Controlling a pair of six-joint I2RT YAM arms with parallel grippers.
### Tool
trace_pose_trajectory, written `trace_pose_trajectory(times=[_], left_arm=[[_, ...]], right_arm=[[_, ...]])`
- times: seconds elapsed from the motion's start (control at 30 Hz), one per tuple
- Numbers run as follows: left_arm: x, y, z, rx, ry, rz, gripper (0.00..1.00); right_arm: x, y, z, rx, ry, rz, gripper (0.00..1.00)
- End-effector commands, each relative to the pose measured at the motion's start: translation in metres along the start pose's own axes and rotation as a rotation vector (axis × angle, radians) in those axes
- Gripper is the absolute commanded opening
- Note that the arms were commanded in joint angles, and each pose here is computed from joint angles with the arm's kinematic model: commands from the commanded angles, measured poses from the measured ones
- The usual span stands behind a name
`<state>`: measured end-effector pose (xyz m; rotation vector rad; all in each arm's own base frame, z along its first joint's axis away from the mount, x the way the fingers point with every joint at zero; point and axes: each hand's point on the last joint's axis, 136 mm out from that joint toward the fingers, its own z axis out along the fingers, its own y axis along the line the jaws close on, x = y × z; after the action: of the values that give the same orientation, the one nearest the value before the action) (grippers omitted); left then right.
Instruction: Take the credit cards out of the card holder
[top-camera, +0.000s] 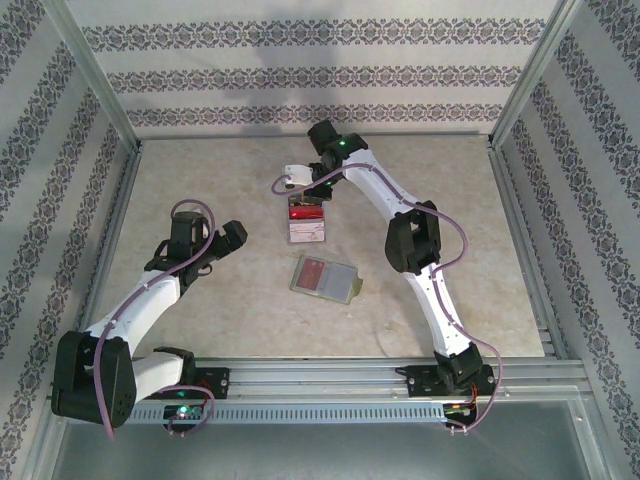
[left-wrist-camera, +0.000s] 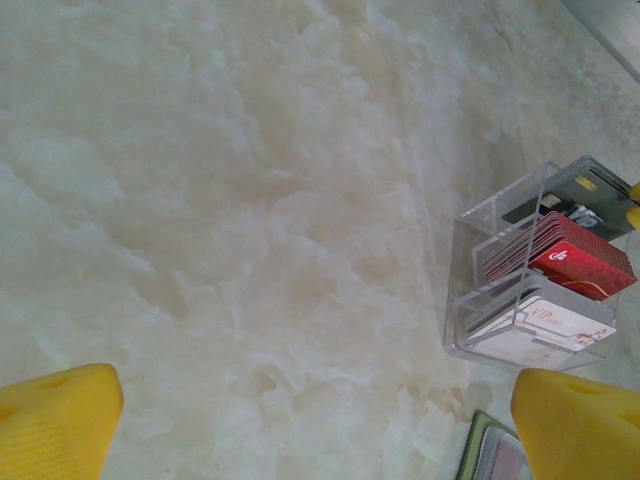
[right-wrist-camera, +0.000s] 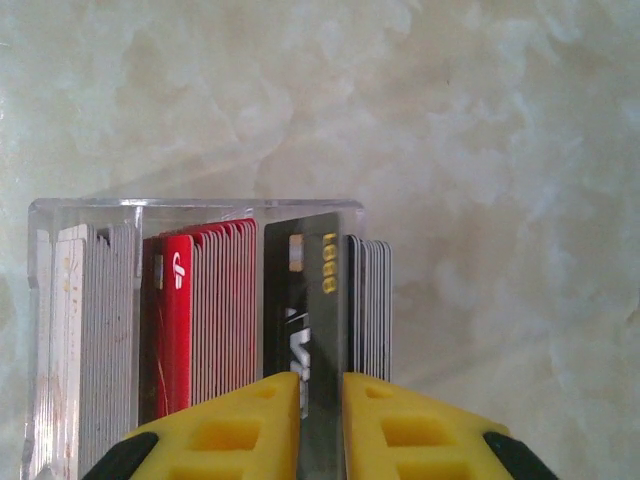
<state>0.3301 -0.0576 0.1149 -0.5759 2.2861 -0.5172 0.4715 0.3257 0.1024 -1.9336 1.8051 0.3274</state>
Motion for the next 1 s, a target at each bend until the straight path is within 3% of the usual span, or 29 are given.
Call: trace_pose_trajectory(times=[0.0,0.33,0.63,0.83,0.97], left_arm=[[-0.003,0.003,-0.001,-0.001,-0.002,-0.017,1.0],[-0.002,-0.001,-0.007,0.016,0.0,-0.016,1.0],[0.006,-0.015,-0.016,0.083,0.051,-0.009,1.0],[0.018,-0.033,-0.017,0.178,0.143,0.0,0.91],[0.032,-0.043,-0.015,0.24,0.214,-0.022,0.84]], right_arm=[[-0.009,-0.003,-0.002,0.018,-0.007,-0.008,0.2],[-0.029,-0.002,-0.033,0.052,-0.043,0.002,0.27],[-0.052,0.006,-0.094,0.126,-0.072,0.116,0.4],[-0.051,0.026,-0.135,0.202,-0.068,0.267,0.47],[-0.048,0.047,-0.166,0.291,-0.112,0.387,0.59]])
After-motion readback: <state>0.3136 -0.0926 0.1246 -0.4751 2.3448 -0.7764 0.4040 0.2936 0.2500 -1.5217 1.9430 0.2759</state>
